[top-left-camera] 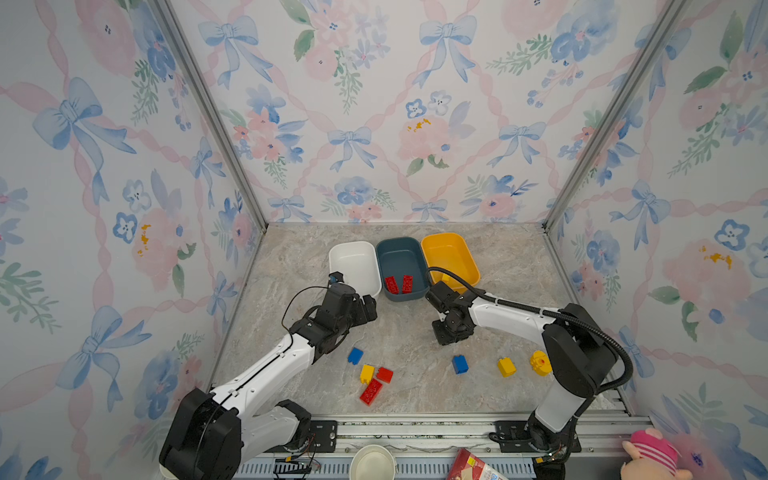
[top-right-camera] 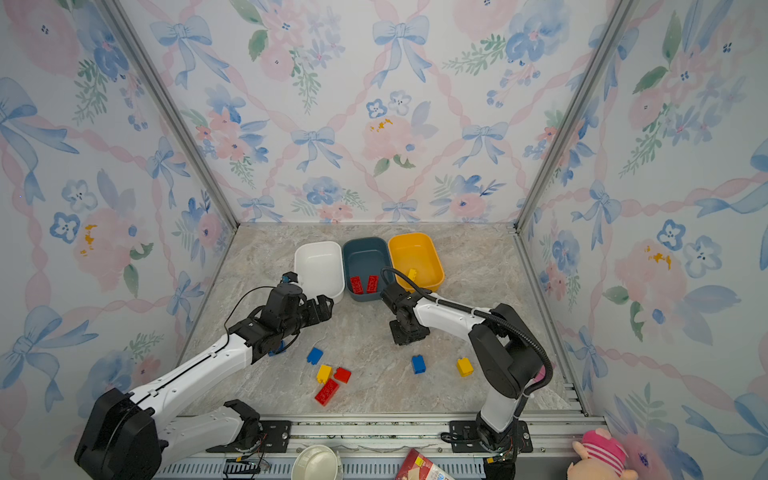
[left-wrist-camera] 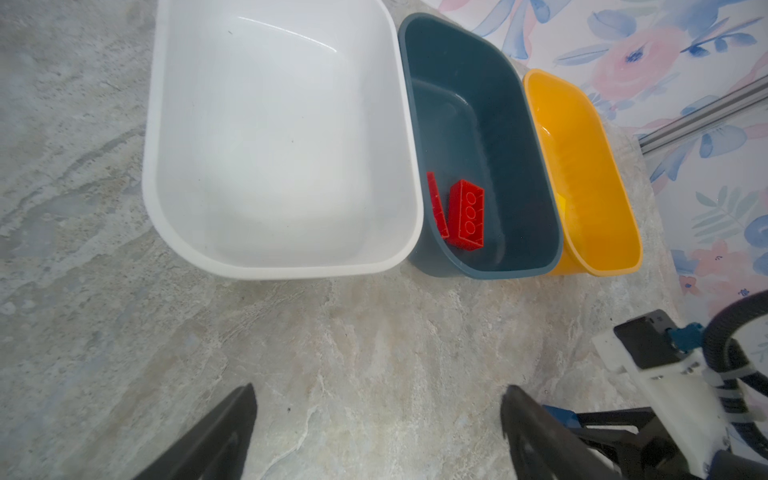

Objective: Sort the legos into containers by color
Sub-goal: 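Lower the right gripper onto a blue brick and close it, then carry the blue brick over the white bin and release it with the right gripper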

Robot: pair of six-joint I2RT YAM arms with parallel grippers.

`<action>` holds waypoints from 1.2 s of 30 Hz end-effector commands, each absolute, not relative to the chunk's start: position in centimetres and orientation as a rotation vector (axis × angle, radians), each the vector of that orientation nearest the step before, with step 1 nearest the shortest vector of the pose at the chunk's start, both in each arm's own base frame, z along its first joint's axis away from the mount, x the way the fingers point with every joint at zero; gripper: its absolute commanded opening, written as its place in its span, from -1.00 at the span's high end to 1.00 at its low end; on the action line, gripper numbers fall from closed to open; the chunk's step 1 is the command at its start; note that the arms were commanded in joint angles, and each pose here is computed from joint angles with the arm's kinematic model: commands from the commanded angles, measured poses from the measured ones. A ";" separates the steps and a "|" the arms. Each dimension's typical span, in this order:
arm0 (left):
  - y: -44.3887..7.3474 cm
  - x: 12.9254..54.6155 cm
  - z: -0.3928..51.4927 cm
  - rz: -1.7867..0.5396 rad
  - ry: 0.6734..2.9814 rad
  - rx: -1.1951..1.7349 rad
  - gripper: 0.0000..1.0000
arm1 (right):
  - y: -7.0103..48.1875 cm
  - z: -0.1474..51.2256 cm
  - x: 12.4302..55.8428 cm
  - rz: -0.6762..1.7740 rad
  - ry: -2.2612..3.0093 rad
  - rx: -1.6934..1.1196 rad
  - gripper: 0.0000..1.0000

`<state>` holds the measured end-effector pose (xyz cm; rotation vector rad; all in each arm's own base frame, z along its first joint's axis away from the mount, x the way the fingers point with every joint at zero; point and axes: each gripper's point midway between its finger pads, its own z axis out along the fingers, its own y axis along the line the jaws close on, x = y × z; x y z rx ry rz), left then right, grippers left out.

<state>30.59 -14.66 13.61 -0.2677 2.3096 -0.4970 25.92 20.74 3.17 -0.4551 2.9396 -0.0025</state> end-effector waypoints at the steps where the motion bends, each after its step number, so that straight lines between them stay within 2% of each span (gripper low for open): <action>1: -14.3 30.2 13.5 -0.512 2.309 -0.283 -0.88 | 21.0 3.2 26.2 -0.026 2.933 -0.467 0.35; 7: -14.0 30.0 13.5 -0.516 2.304 -0.294 -0.88 | 21.1 3.7 26.2 -0.011 2.918 -0.454 0.53; 19: -13.2 29.6 13.1 -0.522 2.302 -0.313 -0.91 | 24.7 8.3 27.6 0.130 2.818 -0.464 0.54; 36: -12.4 29.1 13.1 -0.536 2.288 -0.331 -0.94 | 35.0 13.5 32.4 0.427 2.624 -0.497 0.54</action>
